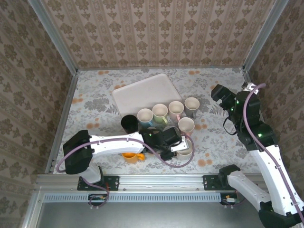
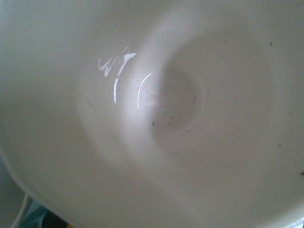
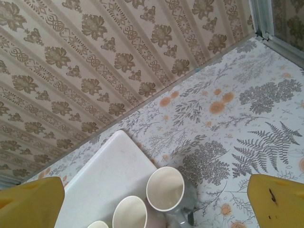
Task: Turn the mug right side up
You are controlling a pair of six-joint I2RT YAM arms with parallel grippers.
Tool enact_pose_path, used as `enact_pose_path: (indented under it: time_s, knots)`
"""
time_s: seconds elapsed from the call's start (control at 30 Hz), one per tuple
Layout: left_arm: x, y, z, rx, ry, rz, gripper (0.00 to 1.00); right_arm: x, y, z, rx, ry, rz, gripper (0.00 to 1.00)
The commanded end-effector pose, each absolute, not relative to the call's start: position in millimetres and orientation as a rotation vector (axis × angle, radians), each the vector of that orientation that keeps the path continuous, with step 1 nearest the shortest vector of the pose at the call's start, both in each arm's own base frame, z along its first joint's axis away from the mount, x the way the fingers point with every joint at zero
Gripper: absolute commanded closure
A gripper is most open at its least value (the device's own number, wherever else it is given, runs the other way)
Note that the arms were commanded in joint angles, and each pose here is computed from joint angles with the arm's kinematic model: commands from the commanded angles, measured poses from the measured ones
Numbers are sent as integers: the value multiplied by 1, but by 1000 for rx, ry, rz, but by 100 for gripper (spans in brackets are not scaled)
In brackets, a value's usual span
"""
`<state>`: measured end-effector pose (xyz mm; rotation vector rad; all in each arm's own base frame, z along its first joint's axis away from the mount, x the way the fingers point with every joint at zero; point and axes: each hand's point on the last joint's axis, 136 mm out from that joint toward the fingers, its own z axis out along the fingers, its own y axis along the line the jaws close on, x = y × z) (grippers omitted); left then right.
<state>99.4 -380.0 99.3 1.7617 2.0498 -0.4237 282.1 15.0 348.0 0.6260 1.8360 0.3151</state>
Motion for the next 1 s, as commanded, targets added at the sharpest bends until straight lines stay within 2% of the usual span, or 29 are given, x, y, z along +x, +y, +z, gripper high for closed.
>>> enact_pose_path:
  time_s: [0.0,0.27,0.43,0.63,0.97]
  knots:
    - [101,-393,106,1713,2016,-479,100,285,21,343,626,1847,346,0]
    - [112,-390,94,1669,2048,-460,98,289,26,345,626,1851,383,0]
    - [116,-390,88,1648,2065,-445,92,291,27,346,629,1851,391,0]
    - [126,-387,81,1595,2097,-421,91,291,29,341,635,1857,404,0]
    - [117,-380,82,1628,2105,-451,69,294,33,338,627,1864,418,0]
